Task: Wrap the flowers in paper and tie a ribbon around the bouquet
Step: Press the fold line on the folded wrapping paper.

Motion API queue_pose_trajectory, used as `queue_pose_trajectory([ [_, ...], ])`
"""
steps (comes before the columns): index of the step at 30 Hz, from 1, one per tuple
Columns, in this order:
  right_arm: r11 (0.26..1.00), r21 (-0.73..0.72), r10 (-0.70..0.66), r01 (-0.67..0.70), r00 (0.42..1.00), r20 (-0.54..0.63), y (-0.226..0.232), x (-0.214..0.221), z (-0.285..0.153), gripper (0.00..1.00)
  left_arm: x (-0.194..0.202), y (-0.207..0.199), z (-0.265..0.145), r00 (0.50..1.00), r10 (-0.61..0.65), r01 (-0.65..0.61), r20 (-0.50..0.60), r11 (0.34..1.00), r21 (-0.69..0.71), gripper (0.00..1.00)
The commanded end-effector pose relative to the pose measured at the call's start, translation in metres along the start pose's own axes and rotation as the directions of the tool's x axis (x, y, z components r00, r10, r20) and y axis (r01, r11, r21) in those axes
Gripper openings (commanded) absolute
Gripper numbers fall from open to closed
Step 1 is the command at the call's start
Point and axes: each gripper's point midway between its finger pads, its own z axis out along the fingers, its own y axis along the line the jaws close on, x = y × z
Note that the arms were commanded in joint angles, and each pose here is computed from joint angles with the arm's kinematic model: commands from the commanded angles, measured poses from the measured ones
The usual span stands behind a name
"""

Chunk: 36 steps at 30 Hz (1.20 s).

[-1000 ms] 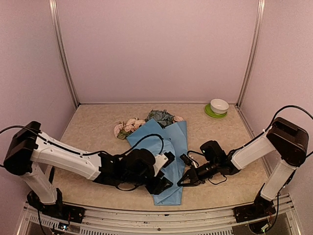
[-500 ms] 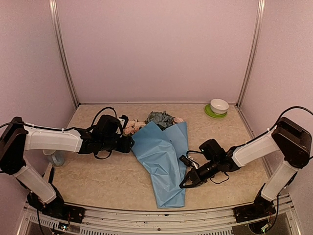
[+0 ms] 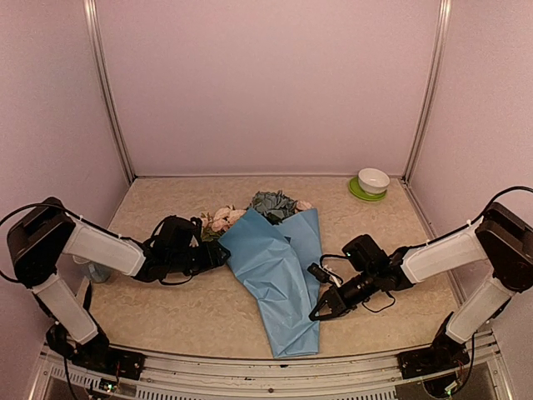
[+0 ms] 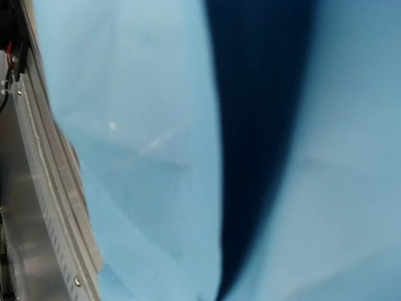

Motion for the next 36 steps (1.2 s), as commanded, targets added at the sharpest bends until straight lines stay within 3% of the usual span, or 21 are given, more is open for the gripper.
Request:
queue_pose_trajectory([
  [1,1.0,0.001,-0.008,0.008,1.0,-0.003,0.002,0.005,-0.003,0.0,-0.011,-0.021,0.014,0.985,-0.166,0.16,0.046,0.982,0.102,0.71],
  [4,1.0,0.001,-0.008,0.008,1.0,-0.002,0.001,0.006,-0.003,0.0,-0.014,-0.014,0.015,0.975,-0.211,0.2,0.073,0.971,0.133,0.7],
  [11,1.0,-0.001,-0.004,0.004,1.0,-0.02,-0.001,0.011,-0.002,0.0,-0.005,-0.024,0.038,0.974,-0.228,0.22,0.01,0.948,0.229,0.65],
  [13,1.0,0.0,-0.007,0.007,1.0,-0.018,-0.001,0.01,-0.002,0.0,-0.005,-0.019,0.042,0.97,-0.241,0.234,0.005,0.946,0.224,0.57],
  [18,1.0,0.007,-0.006,0.006,1.0,-0.011,-0.001,0.008,-0.003,0.0,-0.013,-0.014,0.035,0.965,-0.258,0.239,0.05,0.942,0.236,0.18],
  [23,1.0,0.008,0.001,-0.001,1.0,-0.021,-0.002,0.014,-0.003,0.0,-0.03,-0.012,0.029,0.97,-0.216,0.188,0.113,0.957,0.221,0.0],
  [36,0.999,-0.042,-0.006,0.003,0.996,-0.086,0.007,0.033,0.0,0.0,-0.064,-0.012,0.039,0.989,-0.056,0.033,0.137,0.986,0.162,0.0],
])
